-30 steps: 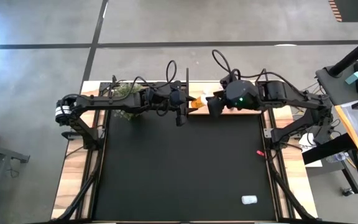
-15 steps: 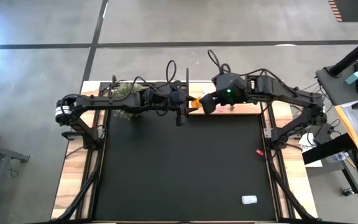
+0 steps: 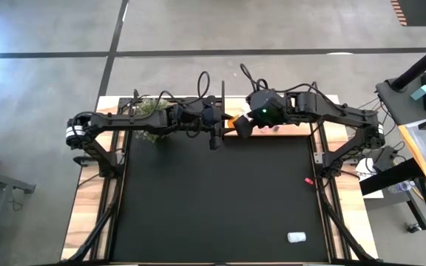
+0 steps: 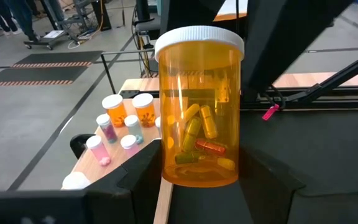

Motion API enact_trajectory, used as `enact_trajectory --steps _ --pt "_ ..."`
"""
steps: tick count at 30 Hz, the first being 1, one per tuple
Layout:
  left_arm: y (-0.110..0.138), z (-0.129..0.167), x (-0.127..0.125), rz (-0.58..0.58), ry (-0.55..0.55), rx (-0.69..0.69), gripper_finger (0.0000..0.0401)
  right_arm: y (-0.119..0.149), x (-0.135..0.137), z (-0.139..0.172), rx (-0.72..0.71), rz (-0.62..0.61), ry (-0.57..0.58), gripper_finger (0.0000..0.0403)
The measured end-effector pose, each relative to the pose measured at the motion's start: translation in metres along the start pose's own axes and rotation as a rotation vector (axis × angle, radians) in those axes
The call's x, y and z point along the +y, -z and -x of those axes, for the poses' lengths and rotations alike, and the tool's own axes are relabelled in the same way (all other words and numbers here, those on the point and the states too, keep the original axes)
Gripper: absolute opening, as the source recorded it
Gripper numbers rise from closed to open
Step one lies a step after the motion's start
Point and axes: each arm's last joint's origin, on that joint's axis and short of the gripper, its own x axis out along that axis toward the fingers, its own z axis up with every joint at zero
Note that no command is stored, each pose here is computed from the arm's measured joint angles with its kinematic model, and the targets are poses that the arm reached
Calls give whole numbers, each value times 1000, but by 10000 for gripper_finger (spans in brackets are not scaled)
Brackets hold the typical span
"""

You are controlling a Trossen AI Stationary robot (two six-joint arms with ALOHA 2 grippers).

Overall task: Pick and place medicine bottles onto shelf by color
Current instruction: Put the orange pill bottle on the shelf aligned with the other orange pill bottles

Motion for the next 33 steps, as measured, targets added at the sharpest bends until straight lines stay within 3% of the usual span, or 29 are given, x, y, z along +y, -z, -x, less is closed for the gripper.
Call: enact_trajectory --steps 13,33 --pt "0 0 0 1 1 1 171 0 0 0 -6 -3 4 184" --pt "0 0 0 -1 -7 -3 172 -1 0 3 -9 -3 -5 193"
